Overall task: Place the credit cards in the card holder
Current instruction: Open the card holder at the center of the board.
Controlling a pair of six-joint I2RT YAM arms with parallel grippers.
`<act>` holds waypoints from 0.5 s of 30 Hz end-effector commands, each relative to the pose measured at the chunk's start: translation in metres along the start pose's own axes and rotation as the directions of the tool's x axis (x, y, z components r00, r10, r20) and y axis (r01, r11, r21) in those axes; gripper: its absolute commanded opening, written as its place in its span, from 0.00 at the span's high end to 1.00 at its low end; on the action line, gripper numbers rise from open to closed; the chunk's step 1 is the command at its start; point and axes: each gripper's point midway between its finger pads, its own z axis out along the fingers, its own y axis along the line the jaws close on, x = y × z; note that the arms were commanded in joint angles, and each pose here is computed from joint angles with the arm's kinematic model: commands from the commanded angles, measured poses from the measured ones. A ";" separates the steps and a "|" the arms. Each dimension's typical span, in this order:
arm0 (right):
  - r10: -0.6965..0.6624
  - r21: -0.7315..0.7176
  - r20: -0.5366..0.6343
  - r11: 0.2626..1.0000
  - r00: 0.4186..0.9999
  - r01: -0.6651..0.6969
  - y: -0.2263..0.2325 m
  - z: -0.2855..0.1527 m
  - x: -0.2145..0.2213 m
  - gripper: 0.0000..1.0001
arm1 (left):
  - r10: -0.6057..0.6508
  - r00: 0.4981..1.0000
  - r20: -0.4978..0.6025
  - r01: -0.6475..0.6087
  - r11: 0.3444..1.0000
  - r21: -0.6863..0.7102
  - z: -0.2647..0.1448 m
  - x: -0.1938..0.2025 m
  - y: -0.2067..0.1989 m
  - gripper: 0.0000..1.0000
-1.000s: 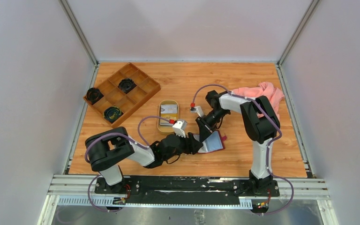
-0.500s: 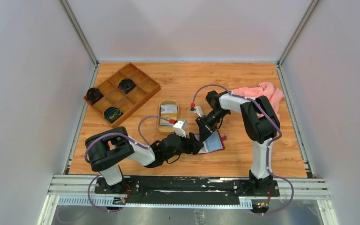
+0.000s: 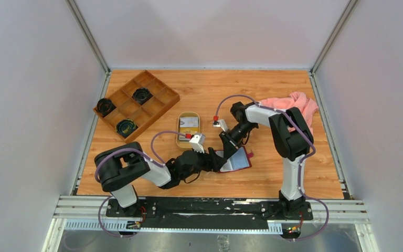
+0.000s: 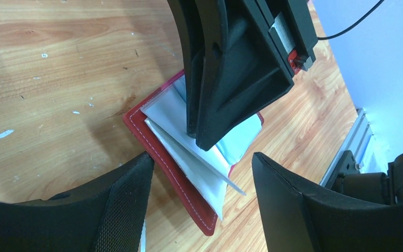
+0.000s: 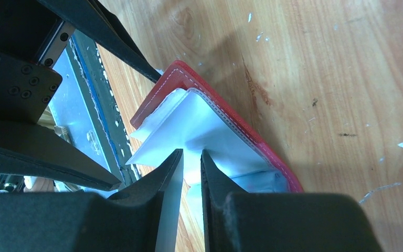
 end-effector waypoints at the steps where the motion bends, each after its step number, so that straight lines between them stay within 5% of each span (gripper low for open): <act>1: -0.038 -0.033 0.009 0.999 0.999 0.038 0.015 -0.003 -0.005 0.77 | -0.025 0.999 0.037 0.025 1.000 0.010 0.000 -0.009 -0.001 0.30; 15: -0.073 -0.044 0.036 0.996 0.997 0.075 0.022 -0.012 -0.008 0.77 | 0.057 0.998 -0.029 -0.059 0.997 -0.054 0.009 0.001 0.010 0.80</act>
